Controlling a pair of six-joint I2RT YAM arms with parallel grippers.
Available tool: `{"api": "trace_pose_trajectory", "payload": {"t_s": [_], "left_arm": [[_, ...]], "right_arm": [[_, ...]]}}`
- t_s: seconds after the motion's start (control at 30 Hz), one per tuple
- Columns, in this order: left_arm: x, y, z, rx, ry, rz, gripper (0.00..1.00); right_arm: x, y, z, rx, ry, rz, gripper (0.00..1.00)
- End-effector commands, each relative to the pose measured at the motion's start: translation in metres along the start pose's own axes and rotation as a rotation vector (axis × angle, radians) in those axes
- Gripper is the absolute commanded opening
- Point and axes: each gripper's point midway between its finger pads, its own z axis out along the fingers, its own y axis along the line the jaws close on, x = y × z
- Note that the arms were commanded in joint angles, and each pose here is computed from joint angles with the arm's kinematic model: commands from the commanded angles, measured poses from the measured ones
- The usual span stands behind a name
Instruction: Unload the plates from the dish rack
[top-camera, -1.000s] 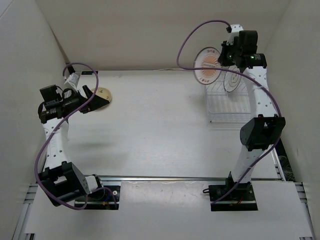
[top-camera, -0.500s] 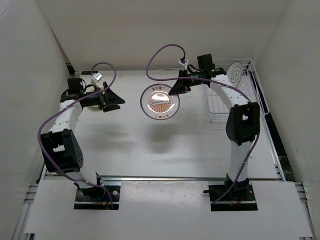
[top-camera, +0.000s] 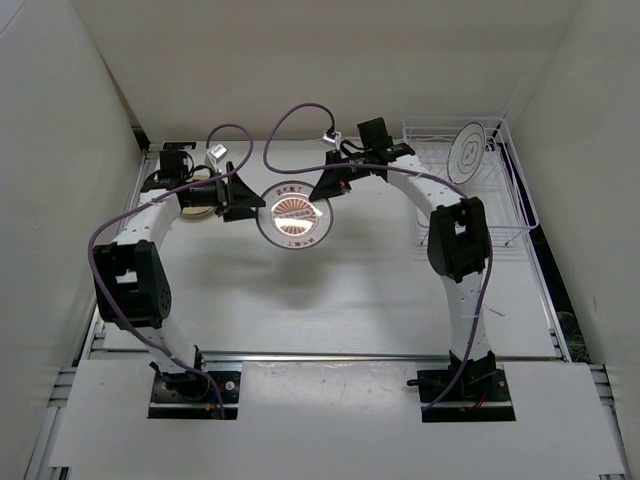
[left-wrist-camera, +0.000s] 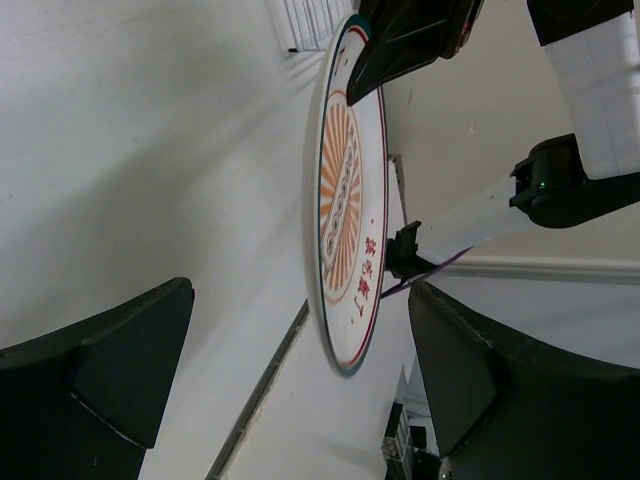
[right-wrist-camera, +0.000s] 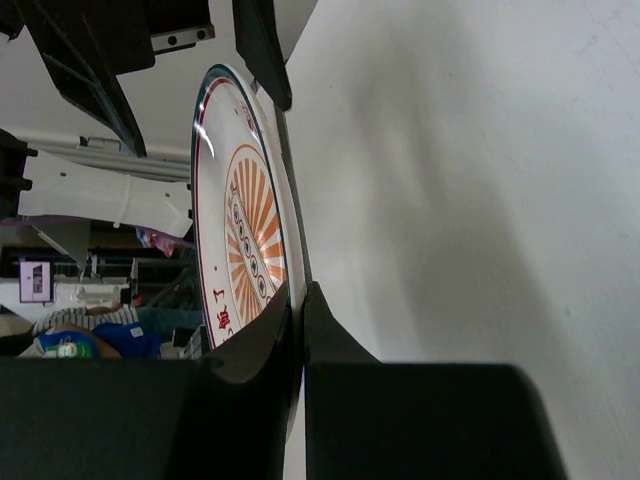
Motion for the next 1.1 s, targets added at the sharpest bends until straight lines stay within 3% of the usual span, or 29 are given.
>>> {"api": "trace_pose_trajectory", "payload": {"t_s": [0.0, 0.13, 0.17, 0.27, 0.3, 0.33, 0.53, 0.57, 0.6, 0.63, 0.7, 0.73, 0.9, 1.07], "left_arm": [[-0.001, -0.017, 0.007, 0.055, 0.025, 0.065, 0.99], [0.001, -0.016, 0.011, 0.058, 0.038, 0.059, 0.84], [0.001, -0.013, 0.012, 0.057, 0.041, 0.051, 0.69], [0.000, -0.010, 0.013, 0.039, 0.036, 0.051, 0.38], [0.000, -0.010, 0.013, 0.039, 0.036, 0.051, 0.18], [0.000, -0.008, 0.013, 0.026, 0.032, 0.051, 0.12], [0.002, -0.009, 0.012, 0.026, 0.032, 0.051, 0.10], [0.001, -0.007, 0.013, 0.013, 0.028, 0.051, 0.10], [0.000, -0.007, 0.012, -0.002, 0.020, 0.051, 0.10], [-0.001, -0.004, 0.012, -0.023, 0.014, 0.051, 0.10], [-0.007, 0.008, 0.011, -0.114, -0.019, 0.020, 0.10], [-0.009, 0.012, 0.011, -0.143, -0.029, 0.004, 0.10], [-0.031, 0.050, 0.021, -0.246, -0.078, -0.138, 0.10], [-0.069, 0.065, 0.038, -0.248, -0.114, -0.198, 0.10]], "right_arm": [[-0.012, 0.033, 0.011, -0.095, 0.013, -0.093, 0.00], [-0.011, 0.034, 0.021, -0.105, 0.026, -0.096, 0.00], [-0.012, 0.035, 0.021, -0.107, 0.023, -0.097, 0.00], [-0.010, 0.037, 0.025, -0.111, 0.031, -0.099, 0.00], [-0.010, 0.037, 0.025, -0.111, 0.031, -0.099, 0.00], [-0.010, 0.037, 0.025, -0.111, 0.031, -0.099, 0.00], [-0.008, 0.027, 0.028, -0.092, 0.029, -0.090, 0.00], [-0.008, 0.025, 0.028, -0.080, 0.026, -0.092, 0.06], [-0.010, 0.023, 0.026, -0.030, 0.014, -0.084, 0.21], [-0.014, 0.022, 0.018, 0.006, -0.005, -0.112, 0.56], [-0.019, 0.014, 0.001, 0.094, -0.034, -0.113, 0.75], [-0.027, 0.013, -0.011, 0.166, -0.068, -0.170, 0.79], [-0.032, 0.012, -0.077, 0.391, -0.174, -0.194, 0.79], [-0.014, 0.043, -0.108, 0.446, -0.209, -0.256, 0.80]]}}
